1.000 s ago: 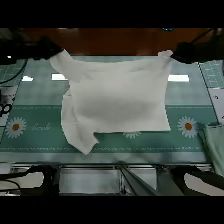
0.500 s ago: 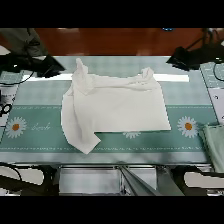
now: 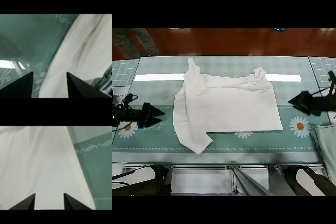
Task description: Fold the shirts.
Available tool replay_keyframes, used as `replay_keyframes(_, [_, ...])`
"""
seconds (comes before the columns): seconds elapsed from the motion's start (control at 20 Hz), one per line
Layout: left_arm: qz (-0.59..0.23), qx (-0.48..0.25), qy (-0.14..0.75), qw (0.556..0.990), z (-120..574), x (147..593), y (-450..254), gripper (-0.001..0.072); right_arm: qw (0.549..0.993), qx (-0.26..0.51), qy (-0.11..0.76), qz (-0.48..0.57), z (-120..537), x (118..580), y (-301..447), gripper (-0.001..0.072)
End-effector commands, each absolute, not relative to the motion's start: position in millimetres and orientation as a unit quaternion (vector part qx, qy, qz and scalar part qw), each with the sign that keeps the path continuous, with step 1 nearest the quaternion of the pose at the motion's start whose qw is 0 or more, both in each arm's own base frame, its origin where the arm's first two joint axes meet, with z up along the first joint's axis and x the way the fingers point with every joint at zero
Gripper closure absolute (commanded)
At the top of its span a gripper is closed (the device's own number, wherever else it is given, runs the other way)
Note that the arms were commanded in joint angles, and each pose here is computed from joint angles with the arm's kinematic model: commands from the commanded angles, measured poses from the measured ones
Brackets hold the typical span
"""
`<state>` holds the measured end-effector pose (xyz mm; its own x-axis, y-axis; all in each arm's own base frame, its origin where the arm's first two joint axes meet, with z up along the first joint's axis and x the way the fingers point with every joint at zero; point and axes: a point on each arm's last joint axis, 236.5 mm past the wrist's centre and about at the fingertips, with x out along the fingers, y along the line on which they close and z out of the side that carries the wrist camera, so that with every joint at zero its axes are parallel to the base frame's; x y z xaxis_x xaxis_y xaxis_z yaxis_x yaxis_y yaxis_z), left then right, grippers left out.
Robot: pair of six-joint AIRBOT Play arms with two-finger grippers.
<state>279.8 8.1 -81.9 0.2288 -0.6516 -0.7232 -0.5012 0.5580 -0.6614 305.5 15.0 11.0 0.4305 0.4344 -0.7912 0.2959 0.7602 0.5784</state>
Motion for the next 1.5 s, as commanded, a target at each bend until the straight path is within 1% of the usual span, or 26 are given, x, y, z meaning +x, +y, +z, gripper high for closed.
replay_keyframes(0.0, [-0.052, -0.495, 0.62, 0.607, -98, 253, -8, 0.0201, 0.759, 0.401, 0.505, 0.085, -6, 272, 53, 0.03])
replay_keyframes(0.1, [-0.061, -0.484, 0.627, 0.607, -98, 254, -16, 0.0201, 0.757, 0.394, 0.513, 0.089, -10, 265, 56, 0.03])
replay_keyframes(0.35, [-0.095, -0.429, 0.663, 0.606, -111, 256, -59, 0.0202, 0.759, 0.394, 0.511, 0.088, -10, 266, 55, 0.03])
replay_keyframes(0.4, [-0.099, -0.419, 0.667, 0.608, -115, 257, -66, 0.0216, 0.759, 0.394, 0.511, 0.088, -10, 266, 55, 0.03])
replay_keyframes(0.45, [-0.104, -0.409, 0.672, 0.609, -118, 257, -72, 0.0371, 0.759, 0.394, 0.511, 0.088, -10, 266, 55, 0.03])
replay_keyframes(0.5, [-0.107, -0.403, 0.673, 0.611, -118, 258, -74, 0.0695, 0.76, 0.393, 0.51, 0.087, -10, 267, 54, 0.03])
replay_keyframes(0.65, [-0.114, -0.401, 0.671, 0.614, -113, 262, -73, 0.0691, 0.781, 0.363, 0.508, 0.032, -23, 267, 17, 0.03])
replay_keyframes(0.7, [-0.116, -0.4, 0.67, 0.614, -111, 263, -72, 0.0691, 0.777, 0.353, 0.521, -0.003, -34, 257, -2, 0.03])
replay_keyframes(0.8, [-0.116, -0.399, 0.669, 0.617, -110, 265, -72, 0.0691, 0.745, 0.364, 0.556, -0.055, -55, 229, -20, 0.03])
replay_keyframes(0.9, [-0.123, -0.392, 0.667, 0.621, -110, 265, -71, 0.0691, 0.724, 0.375, 0.575, -0.062, -69, 211, -18, 0.03])
replay_keyframes(1.0, [-0.123, -0.39, 0.666, 0.623, -111, 265, -71, 0.0691, 0.722, 0.374, 0.578, -0.067, -75, 208, -18, 0.03])
replay_keyframes(1.15, [-0.116, -0.388, 0.662, 0.631, -113, 269, -68, 0.0691, 0.707, 0.392, 0.586, -0.059, -81, 209, -13, 0.03])
replay_keyframes(1.3, [-0.114, -0.388, 0.66, 0.633, -114, 270, -67, 0.0691, 0.689, 0.435, 0.579, -0.032, -87, 223, 0, 0.0301])
replay_keyframes(1.45, [-0.114, -0.388, 0.66, 0.633, -114, 270, -67, 0.0691, 0.664, 0.465, 0.585, -0.032, -101, 228, 4, 0.0301])
